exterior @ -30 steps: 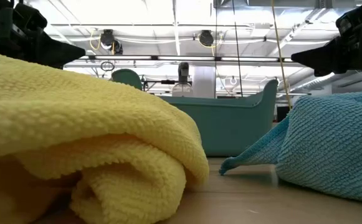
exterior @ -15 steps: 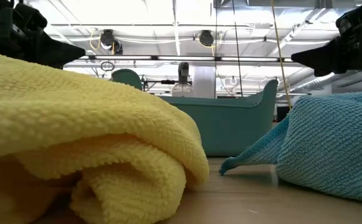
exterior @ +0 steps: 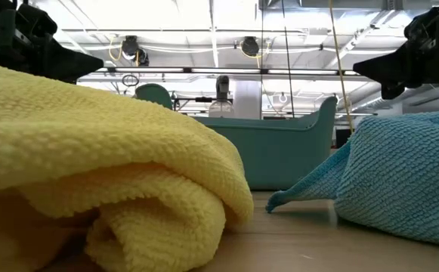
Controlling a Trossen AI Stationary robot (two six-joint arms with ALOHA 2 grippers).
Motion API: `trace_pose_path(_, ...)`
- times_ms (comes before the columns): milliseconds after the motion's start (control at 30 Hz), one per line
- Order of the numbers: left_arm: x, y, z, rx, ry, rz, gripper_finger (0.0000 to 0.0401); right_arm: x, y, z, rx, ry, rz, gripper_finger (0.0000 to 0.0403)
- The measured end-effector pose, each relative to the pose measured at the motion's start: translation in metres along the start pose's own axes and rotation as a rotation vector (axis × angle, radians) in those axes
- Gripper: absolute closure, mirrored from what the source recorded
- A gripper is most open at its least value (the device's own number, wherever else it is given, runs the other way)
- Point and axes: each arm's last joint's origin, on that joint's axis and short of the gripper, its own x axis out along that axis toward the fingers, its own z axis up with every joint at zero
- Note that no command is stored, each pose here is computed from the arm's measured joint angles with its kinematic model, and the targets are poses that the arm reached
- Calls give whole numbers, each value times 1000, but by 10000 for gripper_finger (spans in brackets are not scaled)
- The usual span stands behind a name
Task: Sort microfiber towel by color & place in baskets
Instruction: Put the top yellow towel into the gray bin
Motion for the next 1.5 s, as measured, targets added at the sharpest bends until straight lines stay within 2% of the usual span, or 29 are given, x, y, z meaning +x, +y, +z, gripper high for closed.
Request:
trace_pose_path(333, 0, 0, 0, 0, 0, 0, 383, 0, 0, -1, 63, 12, 17, 403)
trace_pose_path(467, 0, 0, 0, 0, 0, 0, 383, 0, 2, 0, 29, 3, 56, 403)
trace_pose_path(667, 0, 0, 0, 0, 0, 0, 383, -1, 2, 15, 104, -66, 61, 403)
trace_pose_path(933, 0, 0, 0, 0, 0, 0, 383, -6, 1, 61, 166, -63, 63, 403)
trace_pose_path(1333, 0, 0, 0, 13, 0, 1, 383, 11, 9, 159, 118, -11, 58, 403)
trace_pose_path(1500, 0, 0, 0, 81, 0, 0, 383, 22, 13, 195, 84, 13, 56, 403)
